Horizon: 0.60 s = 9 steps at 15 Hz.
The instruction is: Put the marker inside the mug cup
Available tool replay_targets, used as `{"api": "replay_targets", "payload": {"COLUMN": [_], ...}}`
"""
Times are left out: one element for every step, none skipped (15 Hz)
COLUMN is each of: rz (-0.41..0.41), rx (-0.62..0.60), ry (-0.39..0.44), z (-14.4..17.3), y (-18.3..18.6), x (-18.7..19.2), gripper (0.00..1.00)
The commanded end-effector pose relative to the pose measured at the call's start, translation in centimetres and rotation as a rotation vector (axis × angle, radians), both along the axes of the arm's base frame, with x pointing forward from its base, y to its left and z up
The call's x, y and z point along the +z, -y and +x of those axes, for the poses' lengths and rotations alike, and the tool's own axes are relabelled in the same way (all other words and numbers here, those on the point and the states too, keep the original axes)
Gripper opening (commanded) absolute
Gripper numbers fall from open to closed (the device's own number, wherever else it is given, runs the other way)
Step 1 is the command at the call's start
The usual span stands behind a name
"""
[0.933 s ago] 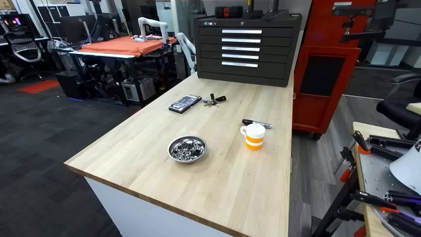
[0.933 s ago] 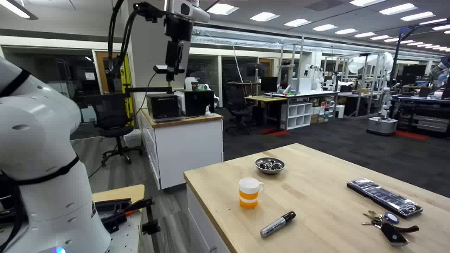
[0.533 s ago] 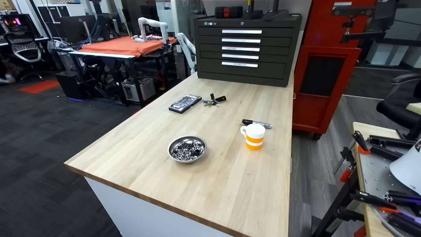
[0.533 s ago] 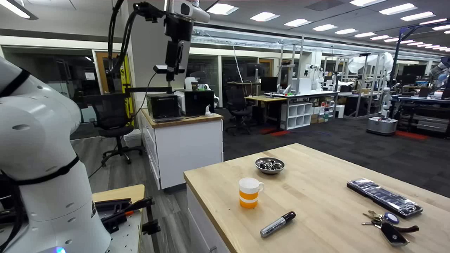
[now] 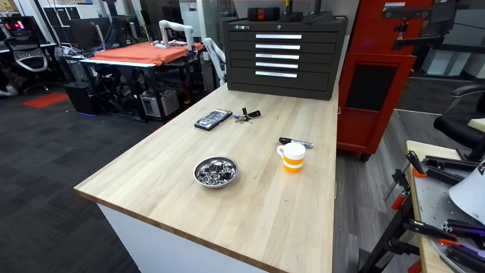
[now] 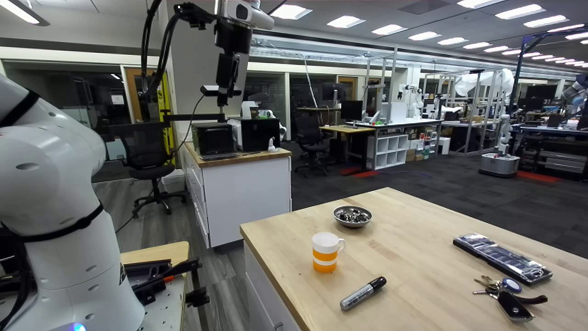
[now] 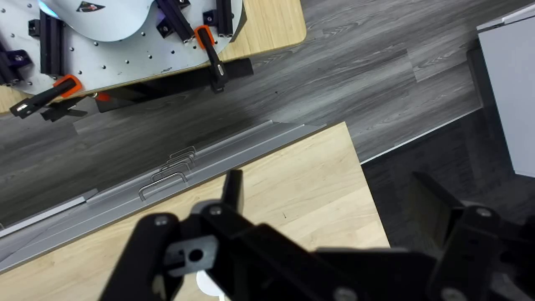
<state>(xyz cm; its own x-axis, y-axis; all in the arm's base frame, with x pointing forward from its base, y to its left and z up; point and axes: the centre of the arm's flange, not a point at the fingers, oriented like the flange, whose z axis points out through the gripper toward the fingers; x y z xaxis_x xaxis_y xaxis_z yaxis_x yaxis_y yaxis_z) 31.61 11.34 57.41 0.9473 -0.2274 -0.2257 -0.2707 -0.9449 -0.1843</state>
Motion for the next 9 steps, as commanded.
{"api": "replay_targets", "payload": {"rz": [0.0, 0.0, 0.0, -0.004, -0.023, -0.054, -0.071, -0.102, -0.131], "rx": [0.0, 0.0, 0.0, -0.001, -0.01, -0.01, 0.0, 0.015, 0.028], "ry": [0.0, 0.0, 0.0, -0.001, -0.001, 0.01, 0.016, 0.025, 0.031], "z": [0.0, 0.0, 0.0, 0.0, 0.1, 0.2, 0.2, 0.3, 0.4], "y": [0.0, 0.0, 0.0, 0.1, 0.2, 0.4, 0.6, 1.0, 1.2], "x": [0.0, 0.0, 0.0, -0.1, -0.3, -0.6, -0.7, -1.1, -1.3], "gripper": [1.0, 1.0, 1.0, 1.0, 1.0, 1.0, 1.0, 1.0, 1.0]}}
